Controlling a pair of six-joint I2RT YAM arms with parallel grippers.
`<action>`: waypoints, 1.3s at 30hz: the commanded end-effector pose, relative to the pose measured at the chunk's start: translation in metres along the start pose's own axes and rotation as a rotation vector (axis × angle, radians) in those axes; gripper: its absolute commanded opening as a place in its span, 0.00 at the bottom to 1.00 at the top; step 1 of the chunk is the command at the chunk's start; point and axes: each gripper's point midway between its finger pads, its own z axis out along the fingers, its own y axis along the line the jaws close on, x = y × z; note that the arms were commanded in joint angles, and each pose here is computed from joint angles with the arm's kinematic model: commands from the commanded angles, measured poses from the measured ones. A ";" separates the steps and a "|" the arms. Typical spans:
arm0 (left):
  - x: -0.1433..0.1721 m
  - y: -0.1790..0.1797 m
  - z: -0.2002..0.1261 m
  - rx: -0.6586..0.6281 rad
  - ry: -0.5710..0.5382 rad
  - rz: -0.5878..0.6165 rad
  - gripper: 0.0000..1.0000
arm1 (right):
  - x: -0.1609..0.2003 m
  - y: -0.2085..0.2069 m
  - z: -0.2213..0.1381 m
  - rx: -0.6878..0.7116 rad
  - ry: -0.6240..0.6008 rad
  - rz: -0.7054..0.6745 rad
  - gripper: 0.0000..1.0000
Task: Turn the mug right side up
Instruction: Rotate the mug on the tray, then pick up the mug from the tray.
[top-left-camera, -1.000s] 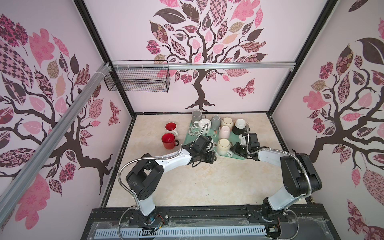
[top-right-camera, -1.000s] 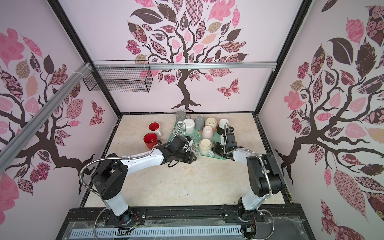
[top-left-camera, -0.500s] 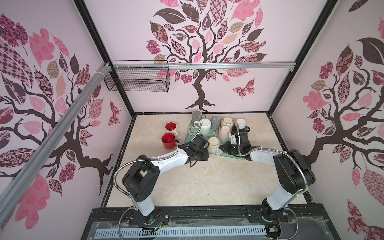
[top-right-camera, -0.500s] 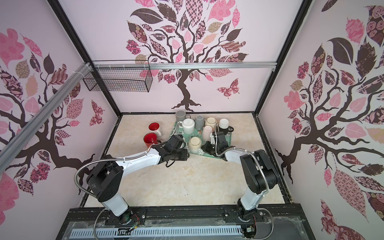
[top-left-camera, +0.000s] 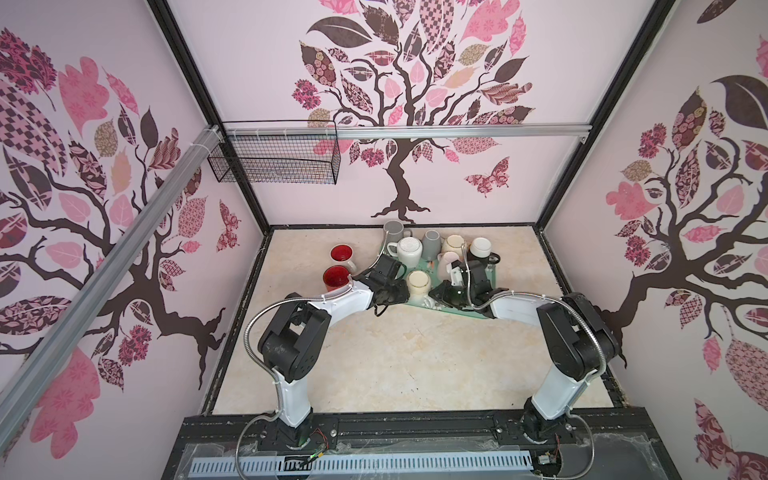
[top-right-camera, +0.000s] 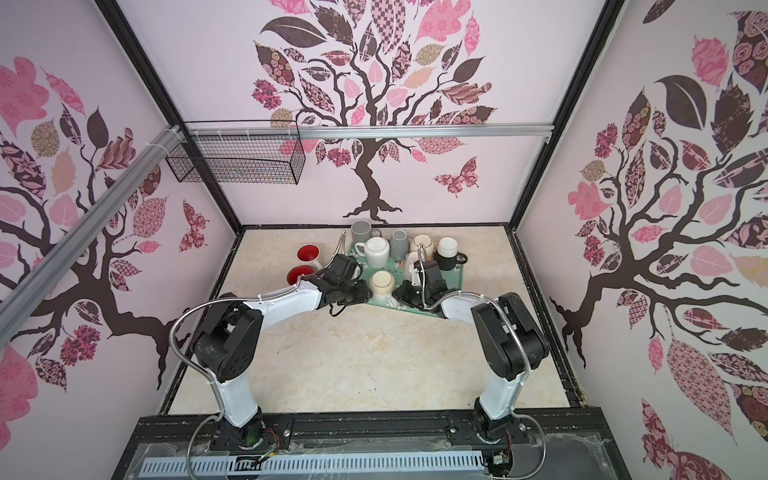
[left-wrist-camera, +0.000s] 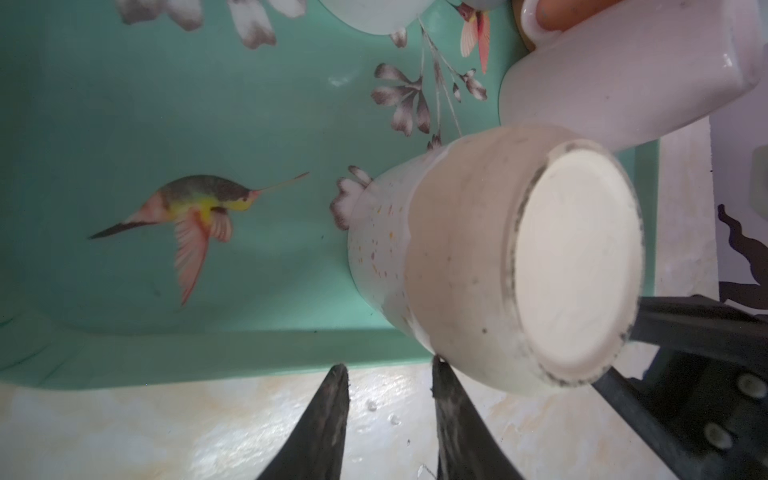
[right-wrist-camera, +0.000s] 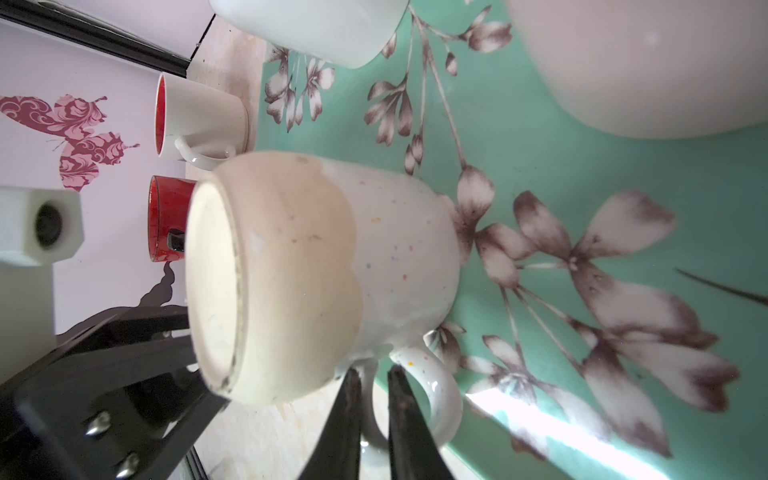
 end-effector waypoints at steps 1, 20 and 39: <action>-0.027 -0.036 0.005 0.108 -0.042 0.011 0.38 | 0.003 0.003 0.006 -0.007 0.031 -0.002 0.17; -0.012 -0.037 -0.026 -0.220 -0.113 0.315 0.47 | -0.028 0.016 -0.043 -0.036 -0.123 -0.057 0.23; -0.015 -0.057 0.031 -0.277 -0.063 0.330 0.53 | -0.026 -0.039 -0.070 -0.017 -0.186 0.073 0.23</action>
